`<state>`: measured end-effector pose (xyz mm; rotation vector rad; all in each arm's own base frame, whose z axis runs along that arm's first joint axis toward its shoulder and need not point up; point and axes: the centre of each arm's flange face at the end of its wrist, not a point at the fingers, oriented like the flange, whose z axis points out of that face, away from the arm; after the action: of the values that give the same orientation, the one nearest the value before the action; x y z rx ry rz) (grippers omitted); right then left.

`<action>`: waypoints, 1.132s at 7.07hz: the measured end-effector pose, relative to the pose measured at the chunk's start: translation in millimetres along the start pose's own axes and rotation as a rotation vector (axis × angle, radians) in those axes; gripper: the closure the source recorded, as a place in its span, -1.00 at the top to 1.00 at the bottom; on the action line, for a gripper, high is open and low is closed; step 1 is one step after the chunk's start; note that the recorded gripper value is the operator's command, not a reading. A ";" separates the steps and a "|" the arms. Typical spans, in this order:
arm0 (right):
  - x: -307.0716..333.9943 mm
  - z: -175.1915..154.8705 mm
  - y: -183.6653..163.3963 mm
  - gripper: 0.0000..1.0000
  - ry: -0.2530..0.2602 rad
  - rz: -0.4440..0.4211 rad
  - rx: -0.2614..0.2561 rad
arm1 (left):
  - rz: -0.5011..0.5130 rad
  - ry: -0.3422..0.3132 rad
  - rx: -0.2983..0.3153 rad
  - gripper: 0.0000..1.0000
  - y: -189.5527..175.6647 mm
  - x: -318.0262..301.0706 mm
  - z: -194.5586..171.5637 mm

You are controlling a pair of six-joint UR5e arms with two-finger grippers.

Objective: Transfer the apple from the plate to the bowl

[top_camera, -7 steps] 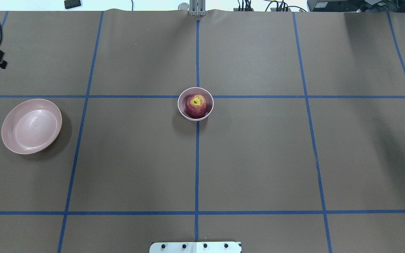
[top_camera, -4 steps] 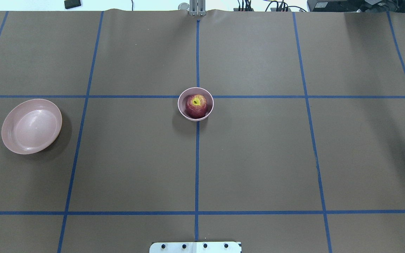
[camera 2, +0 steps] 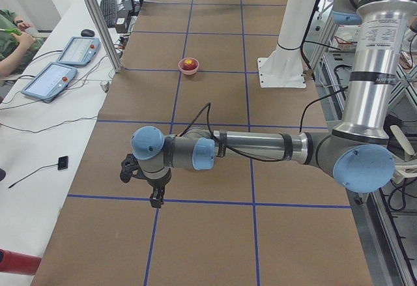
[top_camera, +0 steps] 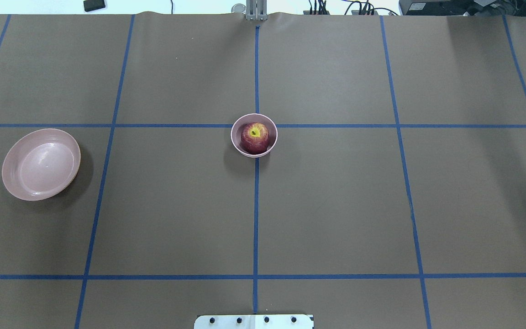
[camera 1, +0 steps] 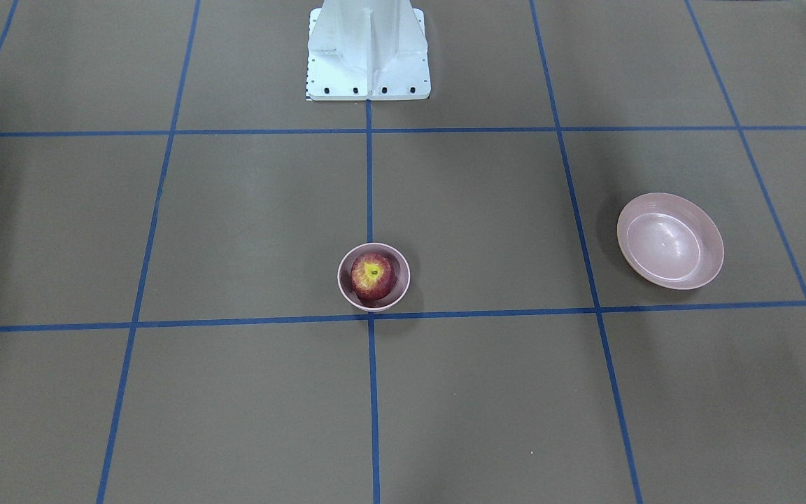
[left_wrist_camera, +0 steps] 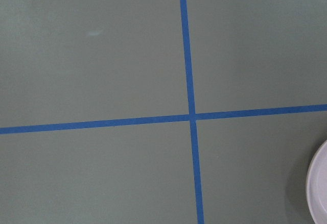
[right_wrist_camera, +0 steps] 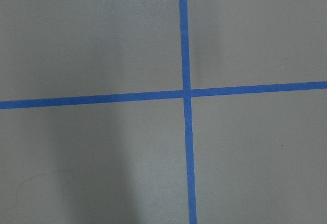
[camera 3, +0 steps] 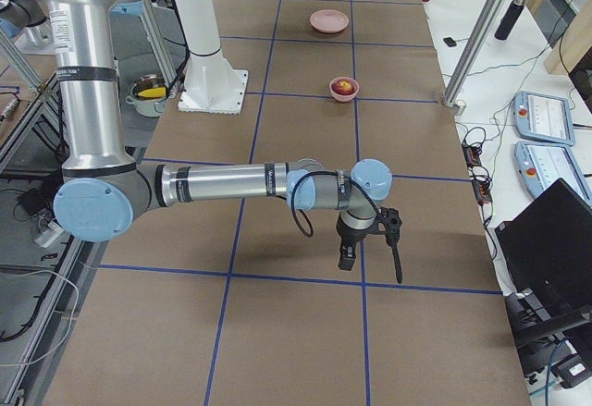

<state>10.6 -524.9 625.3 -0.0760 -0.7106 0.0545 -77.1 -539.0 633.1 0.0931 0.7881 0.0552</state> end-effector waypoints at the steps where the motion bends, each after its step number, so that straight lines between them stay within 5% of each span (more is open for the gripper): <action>1: 3.0 -1.9 1.0 1.00 0.006 0.005 0.005 | 0.007 -0.008 0.008 0.98 -3.4 3.7 -3.7; 8: 29.7 -13.3 11.8 1.00 0.022 0.045 0.029 | 0.022 -0.025 0.021 0.98 -3.9 11.0 -10.3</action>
<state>41.5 -511.6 633.5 -0.0644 -0.6861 0.1070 -76.6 -541.4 617.7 0.1224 0.7624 0.0666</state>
